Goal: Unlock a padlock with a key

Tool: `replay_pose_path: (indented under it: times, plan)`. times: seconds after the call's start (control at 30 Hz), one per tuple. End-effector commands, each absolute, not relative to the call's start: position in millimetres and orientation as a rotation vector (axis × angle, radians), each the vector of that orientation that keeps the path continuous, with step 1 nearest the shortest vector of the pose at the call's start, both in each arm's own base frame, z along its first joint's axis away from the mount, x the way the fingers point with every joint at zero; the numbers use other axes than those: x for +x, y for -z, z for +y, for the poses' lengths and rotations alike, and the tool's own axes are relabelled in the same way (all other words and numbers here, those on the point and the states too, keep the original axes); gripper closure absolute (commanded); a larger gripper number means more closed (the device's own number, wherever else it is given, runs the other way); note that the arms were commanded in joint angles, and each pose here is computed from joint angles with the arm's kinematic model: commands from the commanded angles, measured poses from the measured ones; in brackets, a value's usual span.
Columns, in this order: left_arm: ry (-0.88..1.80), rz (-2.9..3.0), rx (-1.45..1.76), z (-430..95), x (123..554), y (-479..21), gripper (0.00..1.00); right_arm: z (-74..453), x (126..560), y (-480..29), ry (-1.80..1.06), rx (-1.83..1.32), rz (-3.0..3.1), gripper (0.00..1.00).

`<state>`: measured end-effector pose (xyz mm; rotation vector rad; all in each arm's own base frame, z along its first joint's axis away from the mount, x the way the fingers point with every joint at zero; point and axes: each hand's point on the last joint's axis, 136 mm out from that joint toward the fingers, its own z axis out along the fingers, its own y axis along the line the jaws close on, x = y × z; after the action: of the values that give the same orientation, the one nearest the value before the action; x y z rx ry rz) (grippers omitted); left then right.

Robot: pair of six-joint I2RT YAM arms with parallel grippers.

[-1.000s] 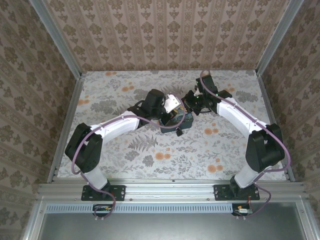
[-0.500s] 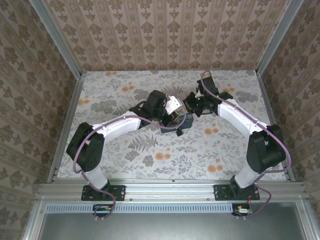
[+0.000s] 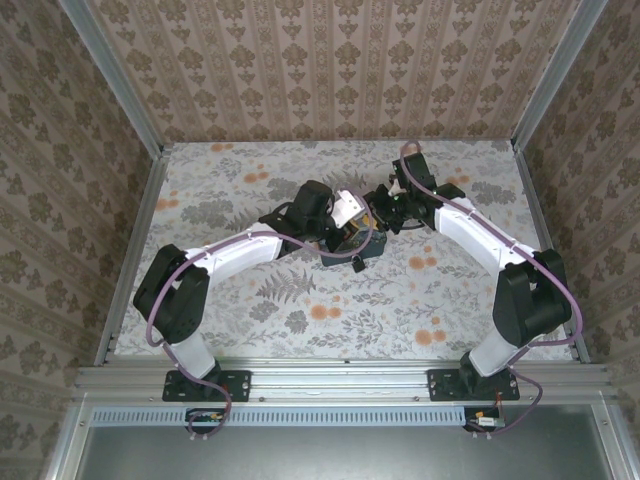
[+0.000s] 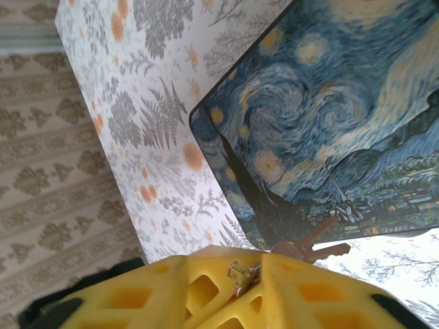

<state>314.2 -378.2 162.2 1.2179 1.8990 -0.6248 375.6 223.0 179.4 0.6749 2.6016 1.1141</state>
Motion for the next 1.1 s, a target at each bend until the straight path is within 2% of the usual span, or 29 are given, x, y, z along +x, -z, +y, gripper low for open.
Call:
replay_pose_path:
  times: [0.0, 0.33, 0.5, 0.67, 0.8, 1.07]
  plan:
    - [0.714, 1.851, 1.154, -383.3, 316.7, -179.5, 1.0, 220.3, 370.9, -208.7, -1.152, 0.591, 2.568, 0.6]
    - [1.131, 1.842, 1.001, -365.8, 314.0, -198.4, 1.0, 177.3, 375.1, -238.1, -1.155, 0.48, 2.419, 0.57]
    - [1.284, 1.802, 0.961, -358.8, 312.6, -219.0, 1.0, 200.2, 364.5, -255.1, -1.335, 0.098, 2.255, 0.6]
    - [1.356, 1.791, 0.837, -337.1, 324.0, -229.0, 1.0, 192.9, 350.7, -242.1, -1.306, 0.103, 2.274, 0.59]
    - [1.421, 1.752, 0.826, -331.8, 312.8, -245.9, 1.0, 194.4, 341.0, -231.2, -1.335, 0.077, 2.287, 0.56]
    - [1.581, 1.63, 0.777, -329.3, 305.5, -276.5, 1.0, 216.0, 326.1, -261.1, -1.558, -0.192, 2.035, 0.57]
